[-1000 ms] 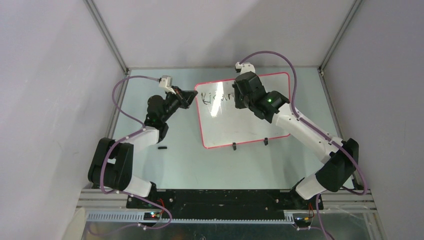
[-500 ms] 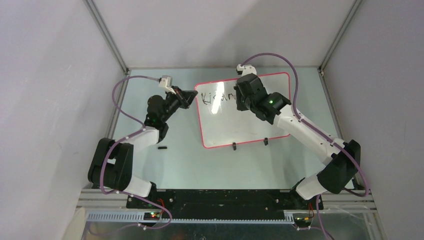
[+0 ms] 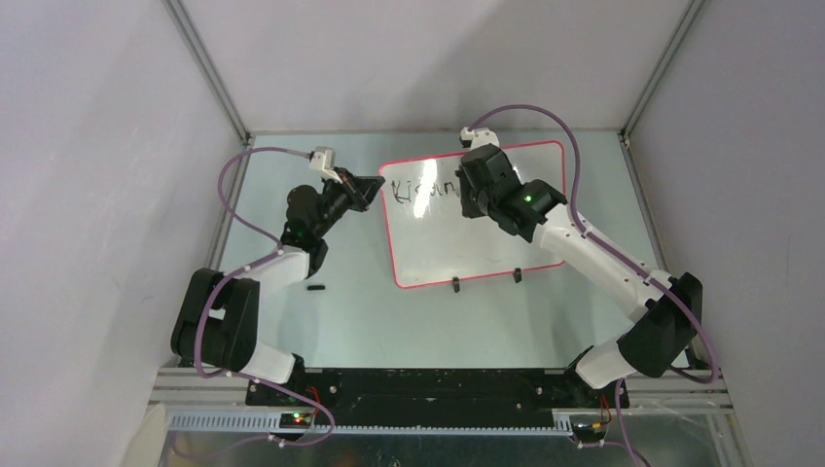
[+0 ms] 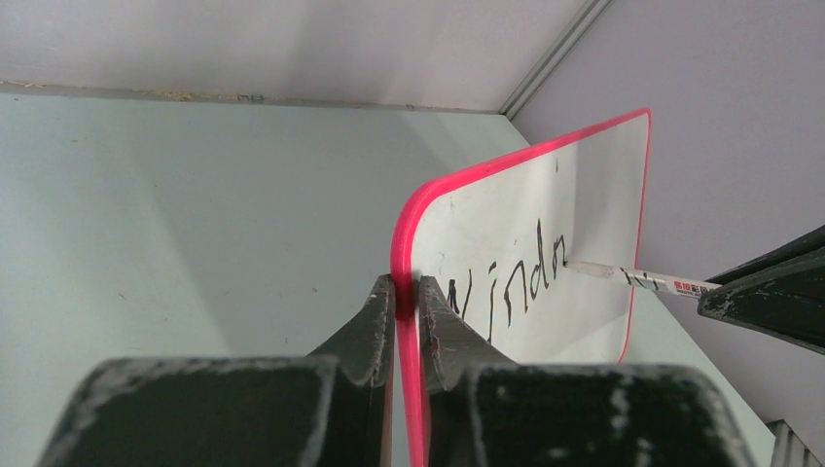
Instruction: Write a sentence on the whiteboard
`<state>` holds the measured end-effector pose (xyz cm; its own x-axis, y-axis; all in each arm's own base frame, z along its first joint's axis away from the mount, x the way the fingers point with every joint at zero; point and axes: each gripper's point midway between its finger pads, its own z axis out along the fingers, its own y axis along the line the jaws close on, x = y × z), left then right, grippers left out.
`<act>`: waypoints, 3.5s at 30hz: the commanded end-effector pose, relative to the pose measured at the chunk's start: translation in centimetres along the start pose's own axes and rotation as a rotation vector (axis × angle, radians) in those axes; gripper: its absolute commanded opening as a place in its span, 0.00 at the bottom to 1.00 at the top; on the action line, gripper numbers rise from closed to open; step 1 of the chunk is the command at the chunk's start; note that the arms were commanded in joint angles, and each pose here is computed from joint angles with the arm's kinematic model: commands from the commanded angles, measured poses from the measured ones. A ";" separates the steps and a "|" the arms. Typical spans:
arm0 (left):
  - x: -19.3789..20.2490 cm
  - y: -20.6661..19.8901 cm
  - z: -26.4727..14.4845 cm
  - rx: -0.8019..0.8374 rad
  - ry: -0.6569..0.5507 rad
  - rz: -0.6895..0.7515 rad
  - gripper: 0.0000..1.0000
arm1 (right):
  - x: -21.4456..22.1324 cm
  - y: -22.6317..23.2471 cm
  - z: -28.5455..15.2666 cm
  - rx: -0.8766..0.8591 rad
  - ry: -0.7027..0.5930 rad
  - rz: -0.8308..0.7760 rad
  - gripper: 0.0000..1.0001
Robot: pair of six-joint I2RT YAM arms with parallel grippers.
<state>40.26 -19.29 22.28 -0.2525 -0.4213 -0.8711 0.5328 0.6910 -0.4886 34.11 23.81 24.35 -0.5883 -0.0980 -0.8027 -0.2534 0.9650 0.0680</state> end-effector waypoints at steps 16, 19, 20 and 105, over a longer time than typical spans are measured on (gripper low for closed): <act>-1.3 -2.1 -0.3 0.060 -0.041 0.070 0.00 | -2.0 -1.2 -2.9 -0.020 -0.148 0.044 0.00; -1.4 -2.2 -0.3 0.062 -0.043 0.071 0.00 | -2.1 -1.1 -2.7 -0.024 -0.154 0.045 0.00; -1.3 -2.2 -0.3 0.062 -0.043 0.071 0.00 | -2.1 -1.0 -2.5 -0.023 -0.153 0.045 0.00; -1.3 -2.6 -0.4 0.074 -0.048 0.085 0.00 | -3.0 -0.7 -0.6 0.011 -0.165 0.014 0.00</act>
<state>40.01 -19.35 22.53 -0.2307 -0.4148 -0.8802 0.5378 0.6995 -0.4706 34.83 22.42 24.92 -0.5041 -0.0702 -0.8608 -0.2222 0.9737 0.0508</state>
